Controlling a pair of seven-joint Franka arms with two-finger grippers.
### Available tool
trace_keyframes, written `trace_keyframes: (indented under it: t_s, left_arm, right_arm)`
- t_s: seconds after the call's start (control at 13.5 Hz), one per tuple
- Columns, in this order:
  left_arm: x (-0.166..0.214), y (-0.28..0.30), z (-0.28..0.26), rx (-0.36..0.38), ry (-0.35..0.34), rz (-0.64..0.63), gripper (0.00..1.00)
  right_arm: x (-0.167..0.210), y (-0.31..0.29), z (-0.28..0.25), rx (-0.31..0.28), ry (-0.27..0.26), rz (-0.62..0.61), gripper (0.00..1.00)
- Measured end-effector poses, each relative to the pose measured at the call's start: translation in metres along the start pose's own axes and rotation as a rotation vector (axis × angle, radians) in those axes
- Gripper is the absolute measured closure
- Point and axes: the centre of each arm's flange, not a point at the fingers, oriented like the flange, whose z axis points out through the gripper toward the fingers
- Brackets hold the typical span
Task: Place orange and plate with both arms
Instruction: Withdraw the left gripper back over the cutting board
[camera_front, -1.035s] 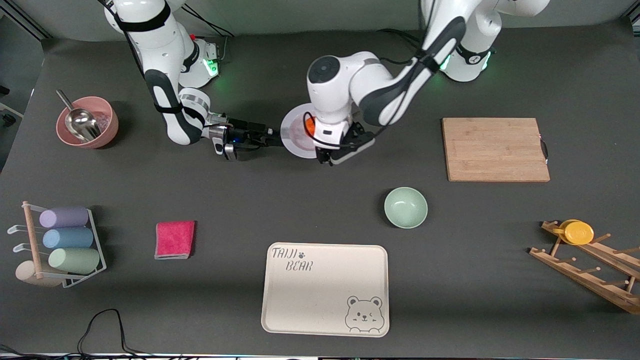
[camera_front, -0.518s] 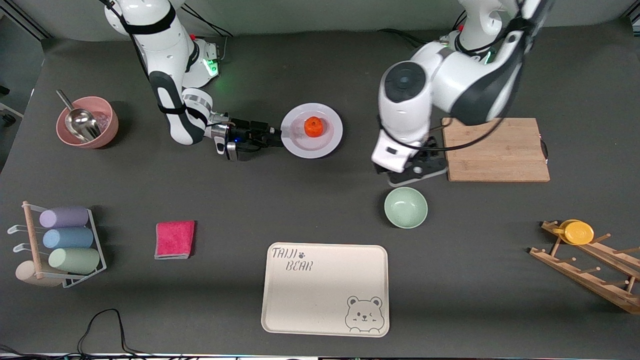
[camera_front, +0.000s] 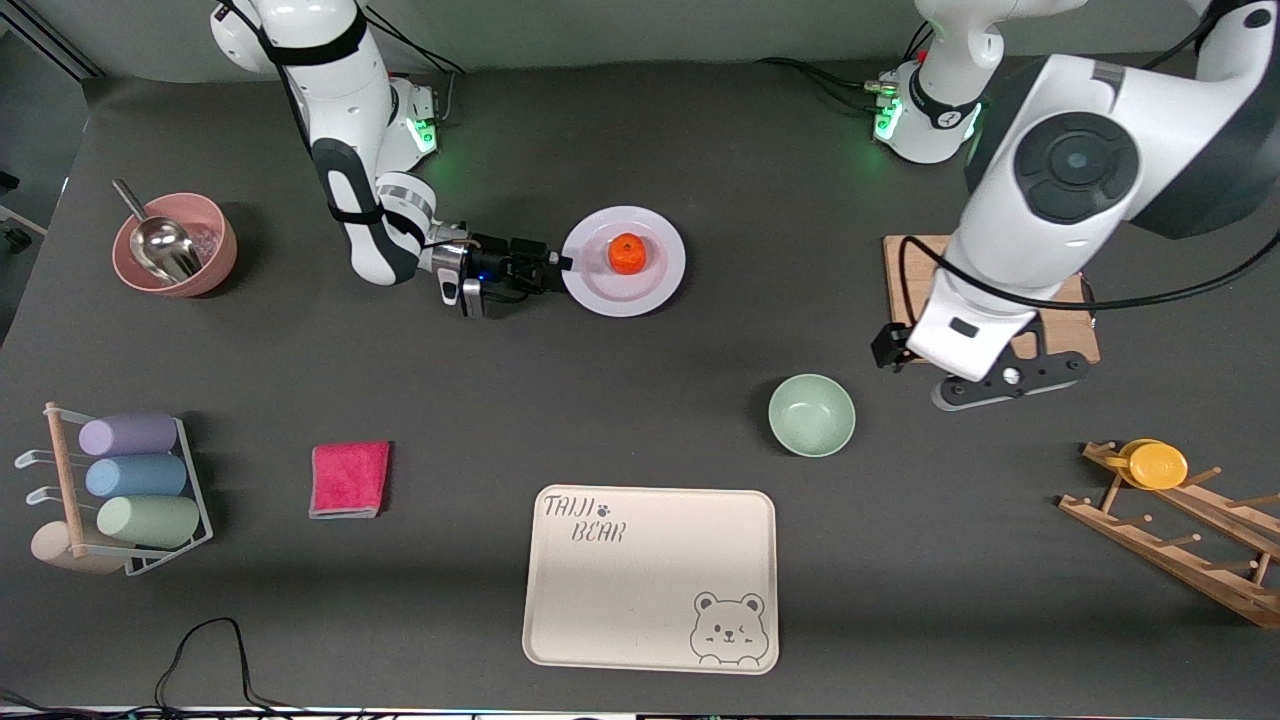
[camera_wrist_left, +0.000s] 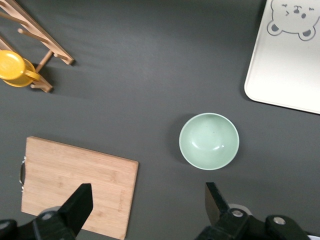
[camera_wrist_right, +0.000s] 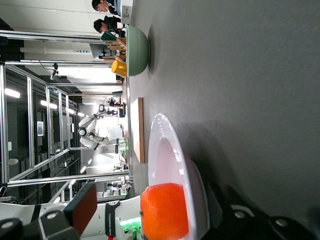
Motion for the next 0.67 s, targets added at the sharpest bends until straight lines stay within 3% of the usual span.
trace_keyframes:
  t_s: [0.07, 0.15, 0.44, 0.67]
  left_arm:
    - [0.002, -0.008, -0.004, 0.004, -0.003, 0.012, 0.00]
    - [0.003, -0.015, -0.010, 0.006, -0.002, 0.026, 0.00]
    - [0.006, -0.062, -0.038, -0.045, -0.016, 0.053, 0.00]
    - [0.002, -0.080, -0.052, -0.045, -0.011, 0.070, 0.00]
  right_arm:
    - [-0.002, 0.001, 0.002, -0.003, -0.002, -0.010, 0.12]
    - [-0.004, 0.002, 0.003, -0.005, -0.001, -0.024, 0.12]
    - [-0.007, 0.006, 0.003, -0.013, 0.000, -0.069, 0.31]
    - [-0.010, 0.012, 0.001, -0.020, 0.006, -0.093, 0.68]
